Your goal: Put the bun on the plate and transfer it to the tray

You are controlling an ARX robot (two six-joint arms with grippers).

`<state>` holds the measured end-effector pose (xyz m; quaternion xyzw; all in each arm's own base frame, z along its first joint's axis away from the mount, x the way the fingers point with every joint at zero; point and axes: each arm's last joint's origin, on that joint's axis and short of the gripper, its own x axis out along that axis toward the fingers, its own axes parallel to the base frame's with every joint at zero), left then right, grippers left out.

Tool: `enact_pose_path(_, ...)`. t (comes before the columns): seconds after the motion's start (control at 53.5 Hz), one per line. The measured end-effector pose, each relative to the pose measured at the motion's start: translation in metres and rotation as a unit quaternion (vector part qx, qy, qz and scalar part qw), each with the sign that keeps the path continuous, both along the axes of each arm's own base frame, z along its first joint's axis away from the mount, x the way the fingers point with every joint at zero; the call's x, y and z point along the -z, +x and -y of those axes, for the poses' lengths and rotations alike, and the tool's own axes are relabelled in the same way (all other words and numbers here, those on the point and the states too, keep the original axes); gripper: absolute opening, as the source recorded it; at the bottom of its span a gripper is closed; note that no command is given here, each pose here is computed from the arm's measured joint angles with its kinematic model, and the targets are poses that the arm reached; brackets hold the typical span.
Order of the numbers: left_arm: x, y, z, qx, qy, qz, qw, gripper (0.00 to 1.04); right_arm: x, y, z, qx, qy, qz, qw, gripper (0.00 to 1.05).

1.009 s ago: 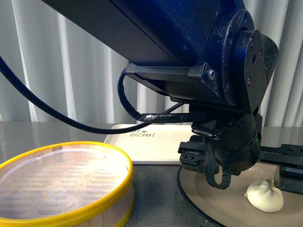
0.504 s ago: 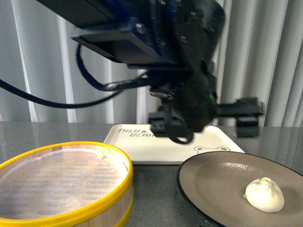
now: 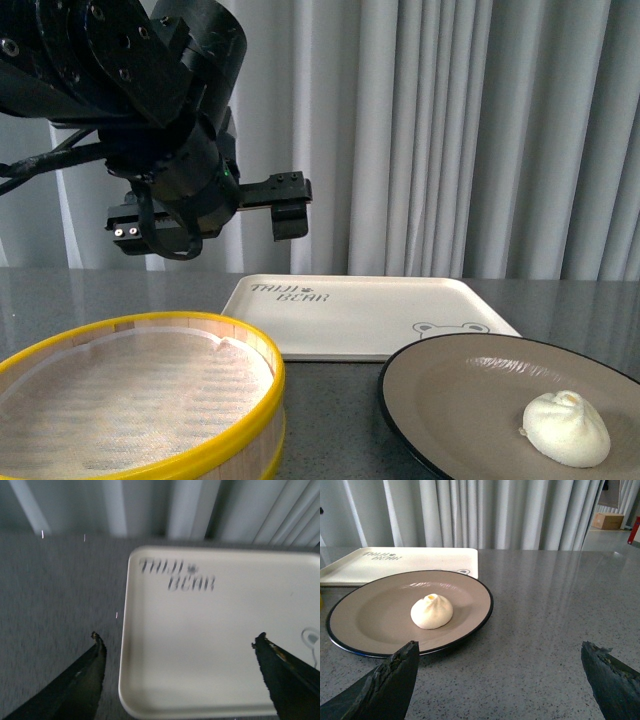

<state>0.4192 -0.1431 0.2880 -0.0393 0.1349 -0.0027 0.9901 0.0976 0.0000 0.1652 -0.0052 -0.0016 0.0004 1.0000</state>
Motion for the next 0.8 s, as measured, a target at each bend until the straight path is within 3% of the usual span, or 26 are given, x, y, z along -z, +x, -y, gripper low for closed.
enact_pose_path(0.093, 0.009, -0.025, -0.012, 0.017, 0.008, 0.088, 0.996, 0.72, 0.0, 0.0, 0.0, 0.0, 0.0, 0.0, 1.0, 0.96)
enact_pose_path(0.187, 0.02, -0.072, -0.052, 0.003, 0.017, 0.157, 0.987, 0.49, 0.0, 0.0, 0.0, 0.0, 0.0, 0.0, 1.0, 0.96)
enact_pose_path(0.318, 0.045, -0.106, -0.083, -0.015, 0.027, 0.15, 0.988, 0.27, 0.0, 0.0, 0.0, 0.0, 0.0, 0.0, 1.0, 0.96)
enact_pose_path(0.448, 0.069, -0.137, -0.094, 0.0, 0.032, 0.13, 0.991, 0.06, 0.0, 0.0, 0.0, 0.0, 0.0, 0.0, 1.0, 0.96)
enact_pose_path(0.803, 0.096, -0.202, -0.122, -0.002, 0.036, 0.129, 0.991, 0.04, 0.0, 0.0, 0.0, 0.0, 0.0, 0.0, 1.0, 0.96)
